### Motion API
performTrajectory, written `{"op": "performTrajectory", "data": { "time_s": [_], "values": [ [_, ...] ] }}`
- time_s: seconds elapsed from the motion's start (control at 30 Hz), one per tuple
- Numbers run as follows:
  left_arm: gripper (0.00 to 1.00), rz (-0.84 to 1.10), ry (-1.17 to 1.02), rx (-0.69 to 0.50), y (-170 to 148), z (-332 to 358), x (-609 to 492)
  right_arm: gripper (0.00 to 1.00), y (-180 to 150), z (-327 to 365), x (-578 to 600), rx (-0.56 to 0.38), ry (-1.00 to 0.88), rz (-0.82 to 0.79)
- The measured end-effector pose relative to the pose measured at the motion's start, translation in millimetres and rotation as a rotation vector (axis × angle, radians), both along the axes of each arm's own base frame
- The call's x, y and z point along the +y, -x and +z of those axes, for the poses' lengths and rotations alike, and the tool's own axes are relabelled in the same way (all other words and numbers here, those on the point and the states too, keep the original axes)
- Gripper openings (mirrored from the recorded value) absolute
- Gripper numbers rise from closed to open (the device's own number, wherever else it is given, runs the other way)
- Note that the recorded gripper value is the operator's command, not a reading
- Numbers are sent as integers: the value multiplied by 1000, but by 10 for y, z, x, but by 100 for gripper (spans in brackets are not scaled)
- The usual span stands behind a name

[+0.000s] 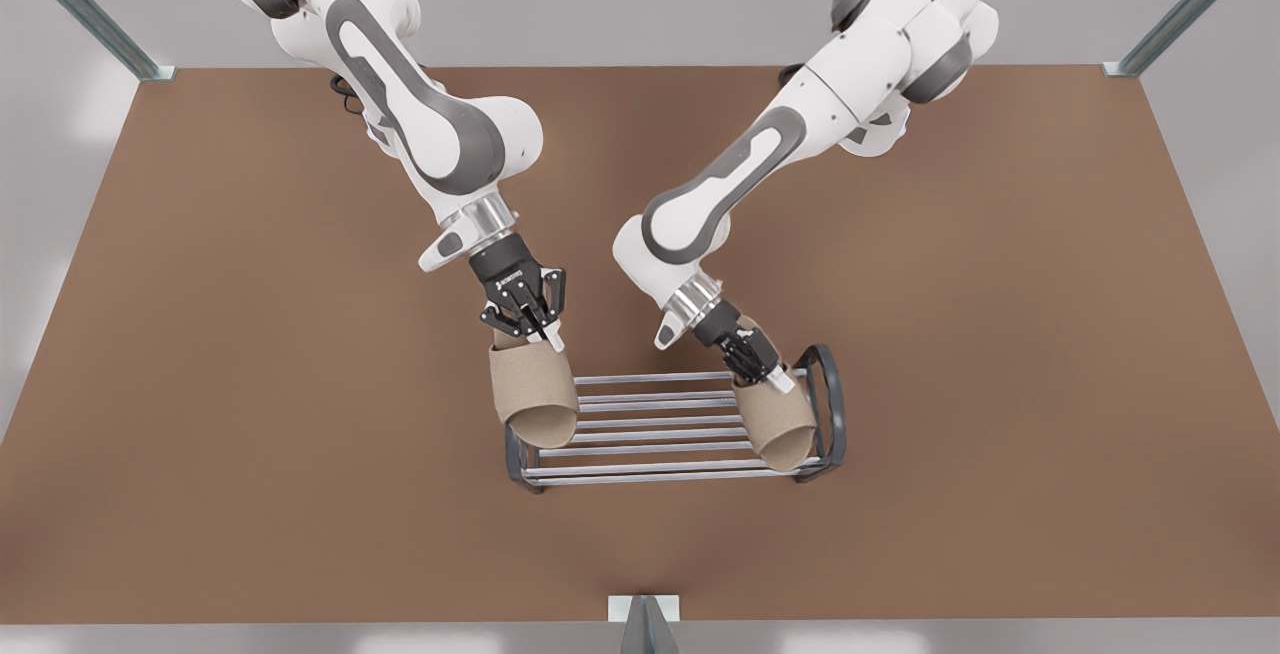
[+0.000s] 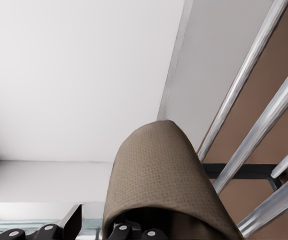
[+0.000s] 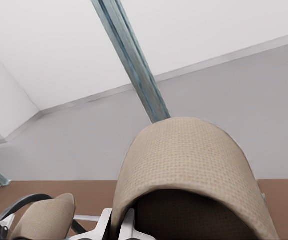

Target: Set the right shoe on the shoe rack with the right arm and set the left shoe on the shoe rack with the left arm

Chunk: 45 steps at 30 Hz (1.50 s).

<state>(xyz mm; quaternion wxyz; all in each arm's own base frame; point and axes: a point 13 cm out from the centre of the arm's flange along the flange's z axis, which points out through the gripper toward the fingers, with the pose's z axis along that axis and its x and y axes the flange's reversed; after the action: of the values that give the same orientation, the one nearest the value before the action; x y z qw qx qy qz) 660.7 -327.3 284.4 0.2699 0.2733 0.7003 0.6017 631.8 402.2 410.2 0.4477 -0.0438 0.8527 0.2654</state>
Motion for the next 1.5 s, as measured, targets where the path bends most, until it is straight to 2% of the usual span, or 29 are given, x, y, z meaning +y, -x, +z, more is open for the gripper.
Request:
{"op": "performTrajectory", "data": {
  "time_s": [0.23,0.4,0.53,0.63,0.73,0.8,0.87,0.93,1.0,1.03,1.07,1.1,1.17,1.27,1.4,1.43,1.5],
  "values": [
    [100,13,35,-8,19,-50,23,21,-12,-33,-12,25,-30,-21],
    [100,50,88,52,191,-118,21,21,-11,-38,-15,36,-45,-31],
    [100,66,109,117,482,-145,0,21,-9,-61,53,47,-61,-31],
    [100,63,106,167,883,-54,14,21,-55,-34,146,51,-88,-31],
    [100,57,99,210,1506,178,72,21,-56,-31,244,56,-105,-25],
    [100,65,73,200,1998,485,337,21,-67,-47,342,61,-119,-20],
    [100,97,69,176,2247,763,643,21,-37,-97,545,71,-135,-3],
    [100,133,149,177,2155,1000,754,21,-47,-249,741,89,-144,7],
    [100,173,327,226,1882,1155,543,21,-88,-515,870,108,-134,7],
    [100,228,461,257,1612,1217,392,21,-96,-645,905,119,-125,6],
    [100,361,619,276,1167,1238,622,21,-104,-750,918,127,-118,4],
    [100,547,800,265,682,1284,1288,21,-151,-848,909,134,-115,-3],
    [100,803,1145,222,180,1488,2415,21,-254,-1037,905,146,-115,-18],
    [100,864,1432,213,-1,1993,2829,21,-352,-1371,900,174,-110,-35],
    [100,802,1451,348,27,1910,2554,21,-437,-1562,882,182,-106,-48],
    [100,792,1447,376,76,1889,2529,55,-447,-1579,874,180,-102,-49],
    [100,770,1433,424,118,1826,2471,83,-522,-1634,775,173,-87,-63]
  ]
}}
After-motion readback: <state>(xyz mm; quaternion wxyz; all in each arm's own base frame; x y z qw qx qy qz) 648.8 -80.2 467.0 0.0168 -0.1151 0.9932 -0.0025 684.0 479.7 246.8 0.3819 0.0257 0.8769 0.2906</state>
